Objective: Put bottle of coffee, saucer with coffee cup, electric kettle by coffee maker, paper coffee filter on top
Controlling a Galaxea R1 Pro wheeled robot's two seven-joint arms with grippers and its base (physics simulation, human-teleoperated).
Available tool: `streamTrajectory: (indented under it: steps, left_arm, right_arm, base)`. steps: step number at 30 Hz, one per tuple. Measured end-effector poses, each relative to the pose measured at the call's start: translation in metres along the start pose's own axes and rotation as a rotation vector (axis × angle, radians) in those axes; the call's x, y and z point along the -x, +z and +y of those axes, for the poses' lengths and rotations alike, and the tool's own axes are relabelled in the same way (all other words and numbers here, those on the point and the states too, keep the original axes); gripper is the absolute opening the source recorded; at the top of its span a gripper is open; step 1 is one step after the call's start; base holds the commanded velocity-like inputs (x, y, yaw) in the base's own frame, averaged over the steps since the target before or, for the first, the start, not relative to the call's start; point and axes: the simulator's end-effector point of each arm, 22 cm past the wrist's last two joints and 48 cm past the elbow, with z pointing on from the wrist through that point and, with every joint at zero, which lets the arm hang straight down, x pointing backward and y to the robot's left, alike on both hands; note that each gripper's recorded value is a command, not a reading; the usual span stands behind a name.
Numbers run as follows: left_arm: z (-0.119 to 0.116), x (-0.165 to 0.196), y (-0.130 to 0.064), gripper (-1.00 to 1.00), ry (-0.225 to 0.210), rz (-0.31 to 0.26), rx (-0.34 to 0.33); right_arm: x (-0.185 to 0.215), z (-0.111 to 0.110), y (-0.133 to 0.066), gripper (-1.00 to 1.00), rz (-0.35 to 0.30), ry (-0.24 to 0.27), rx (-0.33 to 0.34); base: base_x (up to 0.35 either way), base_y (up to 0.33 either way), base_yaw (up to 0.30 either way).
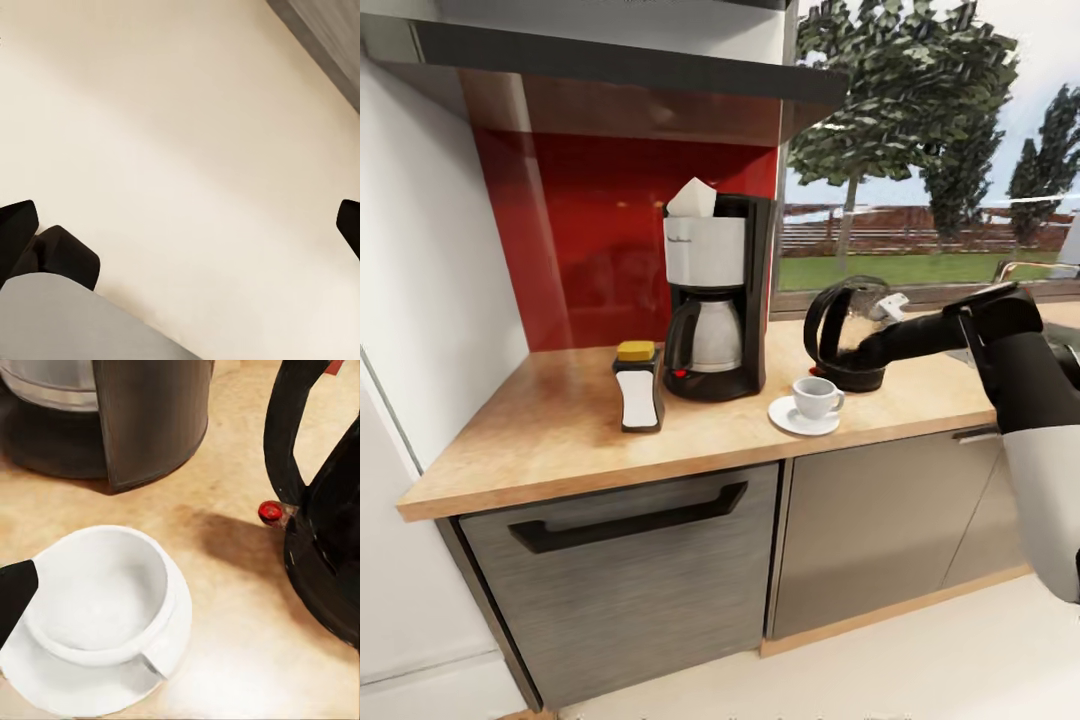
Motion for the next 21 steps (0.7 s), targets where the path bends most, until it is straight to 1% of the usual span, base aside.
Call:
streamTrajectory:
  steps: [3,7,9,10,12,16,17,19,20,21]
  left_arm:
    - [0.000,0.000,0.000,1.00,0.000,0.000,0.000]
    - [0.000,0.000,0.000,1.00,0.001,0.001,0.000]
    - [0.000,0.000,0.000,1.00,0.001,0.001,0.000]
    - [0.000,0.000,0.000,1.00,0.000,0.001,0.000]
    - [0.000,0.000,0.000,1.00,0.000,0.001,0.000]
    - [0.000,0.000,0.000,1.00,0.000,0.000,0.000]
    - [0.000,0.000,0.000,1.00,0.000,0.000,0.000]
    - [0.000,0.000,0.000,1.00,0.000,0.000,0.000]
    - [0.000,0.000,0.000,1.00,0.001,0.000,0.001]
    - [0.000,0.000,0.000,1.00,0.001,0.001,0.001]
  right_arm:
    - [0.002,-0.001,-0.009,1.00,-0.021,0.013,0.022]
    - [-0.001,-0.008,-0.016,1.00,-0.024,0.024,0.018]
    - [-0.019,-0.017,-0.020,1.00,-0.002,0.039,0.011]
    - [-0.022,-0.018,-0.020,1.00,0.003,0.042,0.014]
    - [-0.041,-0.023,-0.026,1.00,0.022,0.051,0.027]
    - [-0.059,-0.034,-0.033,1.00,0.001,0.042,0.030]
    - [-0.071,-0.038,-0.034,1.00,-0.009,0.044,0.032]
    - [-0.095,-0.038,-0.033,1.00,-0.015,0.046,0.054]
    - [-0.131,-0.035,-0.035,1.00,-0.017,0.027,0.092]
    - [-0.153,-0.035,-0.037,1.00,-0.014,0.025,0.104]
  base:
    - [-0.249,0.000,0.000]
    - [-0.309,0.000,0.000]
    - [-0.329,0.000,0.000]
    - [-0.331,0.000,0.000]
    - [-0.278,0.000,0.000]
    - [-0.121,0.000,0.000]
    - [-0.045,0.000,0.000]
    - [-0.025,0.000,0.000]
    - [-0.009,0.000,0.000]
    - [-0.007,0.000,0.000]
